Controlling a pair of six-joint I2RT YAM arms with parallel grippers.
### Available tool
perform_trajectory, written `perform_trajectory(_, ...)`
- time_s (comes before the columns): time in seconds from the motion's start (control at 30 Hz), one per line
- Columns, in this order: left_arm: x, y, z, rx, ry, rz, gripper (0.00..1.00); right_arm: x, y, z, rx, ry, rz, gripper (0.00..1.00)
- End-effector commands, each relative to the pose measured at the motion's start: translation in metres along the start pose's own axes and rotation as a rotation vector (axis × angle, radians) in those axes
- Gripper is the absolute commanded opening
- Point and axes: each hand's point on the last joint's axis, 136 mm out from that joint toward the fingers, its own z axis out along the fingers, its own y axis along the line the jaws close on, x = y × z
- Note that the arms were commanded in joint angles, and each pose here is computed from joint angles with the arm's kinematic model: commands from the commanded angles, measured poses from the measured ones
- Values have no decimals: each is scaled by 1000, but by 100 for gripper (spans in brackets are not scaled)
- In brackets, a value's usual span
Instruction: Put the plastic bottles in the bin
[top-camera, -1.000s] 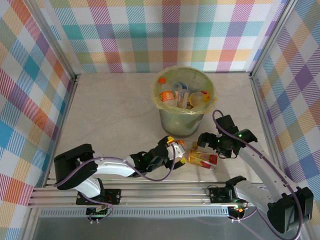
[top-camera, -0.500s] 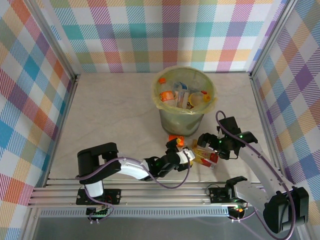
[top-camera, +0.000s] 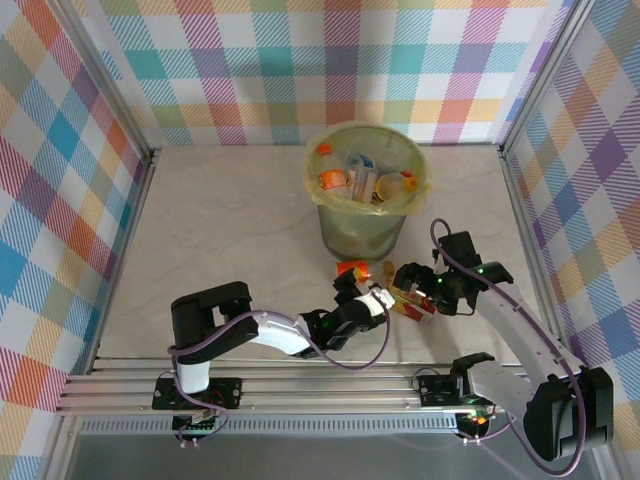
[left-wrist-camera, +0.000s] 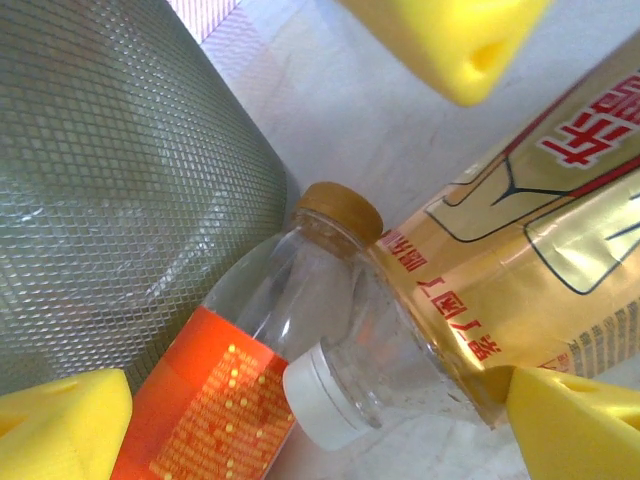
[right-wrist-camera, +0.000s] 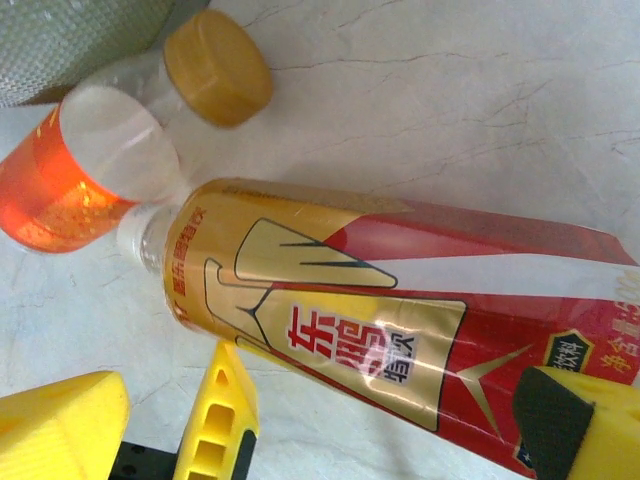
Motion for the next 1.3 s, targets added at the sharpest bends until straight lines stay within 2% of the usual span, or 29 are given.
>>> perform_trajectory(0.0, -7, 29, 13, -109, 2, -81, 95, 0, 8, 0, -31, 23, -21, 100)
perform_trajectory(0.2, -7, 38, 17, -128, 8, -87, 95, -17, 24, -8, -64, -27, -86, 100)
perform_trajectory(0.43, -6, 38, 9, -107, 14, -112, 95, -44, 28, -21, -21, -141, -183, 100)
perform_trajectory(0.7, -2, 36, 10, -111, 26, -135, 96, -55, 21, 11, 27, -95, -262, 100)
perform_trajectory(0.93, -3, 35, 11, -118, 32, -138, 96, -38, 22, 26, -26, -13, -256, 100)
perform_trajectory(1.27, -2, 35, 11, -122, 42, -151, 96, 9, 5, 27, -49, 121, -170, 91)
